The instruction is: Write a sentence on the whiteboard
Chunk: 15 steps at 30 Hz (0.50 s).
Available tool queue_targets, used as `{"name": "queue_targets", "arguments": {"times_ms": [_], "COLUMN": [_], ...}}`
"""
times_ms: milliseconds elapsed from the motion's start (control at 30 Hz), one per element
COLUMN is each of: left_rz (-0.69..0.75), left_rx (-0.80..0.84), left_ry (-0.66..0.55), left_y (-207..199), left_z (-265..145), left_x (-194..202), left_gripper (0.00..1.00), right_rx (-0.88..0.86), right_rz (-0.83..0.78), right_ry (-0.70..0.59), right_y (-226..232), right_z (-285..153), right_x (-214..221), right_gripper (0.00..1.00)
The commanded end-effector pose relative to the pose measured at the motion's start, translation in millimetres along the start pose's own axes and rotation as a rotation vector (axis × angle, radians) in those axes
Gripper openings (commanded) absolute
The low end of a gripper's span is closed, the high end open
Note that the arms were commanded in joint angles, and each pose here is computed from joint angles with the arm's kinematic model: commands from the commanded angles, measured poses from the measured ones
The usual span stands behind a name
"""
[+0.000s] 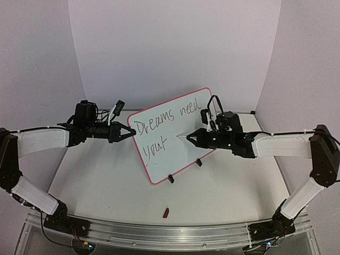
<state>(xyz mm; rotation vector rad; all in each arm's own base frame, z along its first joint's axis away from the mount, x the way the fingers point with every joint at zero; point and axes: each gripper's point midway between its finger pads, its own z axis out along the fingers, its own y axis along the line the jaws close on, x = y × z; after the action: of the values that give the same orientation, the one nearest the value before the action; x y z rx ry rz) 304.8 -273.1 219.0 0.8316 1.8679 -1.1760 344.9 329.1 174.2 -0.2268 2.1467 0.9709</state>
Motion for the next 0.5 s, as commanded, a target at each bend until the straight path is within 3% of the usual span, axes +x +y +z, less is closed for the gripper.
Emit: {"name": "queue_targets", "arguments": {"times_ms": [0, 467], "left_rz": [0.083, 0.085], "left_rx": [-0.03, -0.029], "left_ry": [0.057, 0.055], "left_y": [2.2, 1.9], "left_z": [4.4, 4.3], "left_x": [14.7, 14.0], "left_gripper": [0.0, 0.0], "right_rx": [-0.042, -0.073], "right_rz": [-0.014, -0.001], "right_ry": [-0.068, -0.016], "right_y": [11.9, 12.6], "right_z": [-2.3, 7.0], "right_x": [-20.8, -8.3], "right_gripper": [0.0, 0.0]}}
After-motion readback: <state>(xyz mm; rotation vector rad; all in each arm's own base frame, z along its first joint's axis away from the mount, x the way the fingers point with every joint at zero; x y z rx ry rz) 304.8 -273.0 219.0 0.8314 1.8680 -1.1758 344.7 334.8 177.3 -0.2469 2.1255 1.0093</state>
